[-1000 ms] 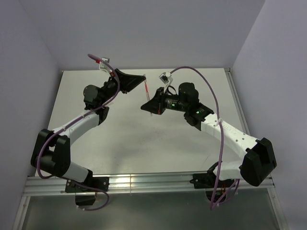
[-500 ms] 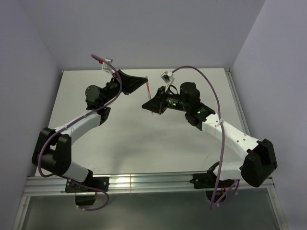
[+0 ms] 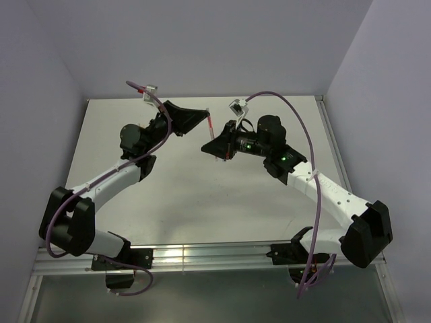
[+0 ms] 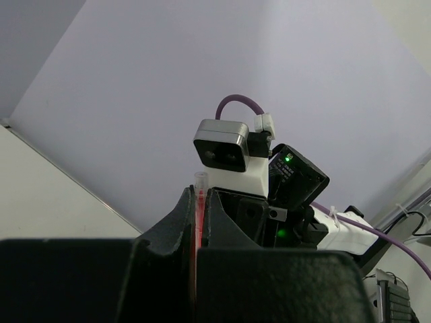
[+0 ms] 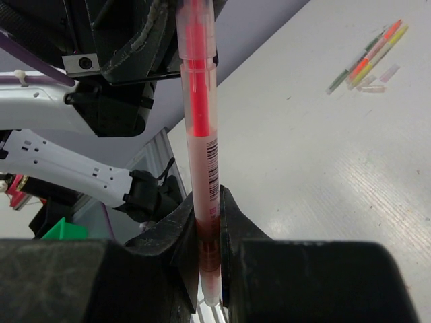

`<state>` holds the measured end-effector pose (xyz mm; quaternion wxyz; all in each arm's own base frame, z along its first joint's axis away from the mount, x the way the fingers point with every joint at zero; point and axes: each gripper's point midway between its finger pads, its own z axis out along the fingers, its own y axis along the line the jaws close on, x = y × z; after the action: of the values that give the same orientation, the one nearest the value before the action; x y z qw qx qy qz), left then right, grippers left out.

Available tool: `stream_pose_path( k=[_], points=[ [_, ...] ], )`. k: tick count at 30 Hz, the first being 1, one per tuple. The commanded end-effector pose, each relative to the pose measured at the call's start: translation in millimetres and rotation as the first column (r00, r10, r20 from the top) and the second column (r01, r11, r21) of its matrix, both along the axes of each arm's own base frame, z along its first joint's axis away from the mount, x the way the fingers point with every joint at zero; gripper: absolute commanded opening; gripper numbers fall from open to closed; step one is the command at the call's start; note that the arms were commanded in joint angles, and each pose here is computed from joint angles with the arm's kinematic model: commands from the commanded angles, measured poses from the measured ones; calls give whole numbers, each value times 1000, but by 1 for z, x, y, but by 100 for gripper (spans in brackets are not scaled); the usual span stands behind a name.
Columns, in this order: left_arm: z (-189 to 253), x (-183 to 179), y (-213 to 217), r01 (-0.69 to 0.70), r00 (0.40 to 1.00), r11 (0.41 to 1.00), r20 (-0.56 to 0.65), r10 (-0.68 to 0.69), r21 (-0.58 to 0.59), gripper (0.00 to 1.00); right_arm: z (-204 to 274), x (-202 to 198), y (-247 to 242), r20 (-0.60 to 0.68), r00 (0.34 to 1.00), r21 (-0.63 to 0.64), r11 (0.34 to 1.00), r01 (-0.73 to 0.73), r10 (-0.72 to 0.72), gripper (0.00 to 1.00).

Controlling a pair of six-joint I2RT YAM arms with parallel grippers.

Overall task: Insert the pens into the pen caps
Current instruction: Insert the pen cap onto the pen.

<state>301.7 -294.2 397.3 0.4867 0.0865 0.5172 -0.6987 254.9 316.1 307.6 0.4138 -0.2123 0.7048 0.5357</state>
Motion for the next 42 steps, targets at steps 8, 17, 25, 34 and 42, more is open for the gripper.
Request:
stream_pose_path(
  k=[8,17,25,34,42],
  points=[
    [19,-64,-18,64,979,996,189,-74,59,0,53,3,-18,142,985,104,991,79,-93,0],
    [25,-95,-27,68,959,993,269,-92,98,0,68,-4,-23,203,974,135,988,75,-102,0],
    [23,-117,-37,88,940,987,317,-126,131,0,82,-15,-27,248,965,170,984,49,-91,0],
    [9,-136,-45,133,926,975,329,-187,180,0,105,-39,-32,332,942,209,977,-30,-42,0],
    [4,-152,-49,197,904,960,342,-256,198,0,117,-63,-32,389,920,240,960,-148,44,0]
  ],
)
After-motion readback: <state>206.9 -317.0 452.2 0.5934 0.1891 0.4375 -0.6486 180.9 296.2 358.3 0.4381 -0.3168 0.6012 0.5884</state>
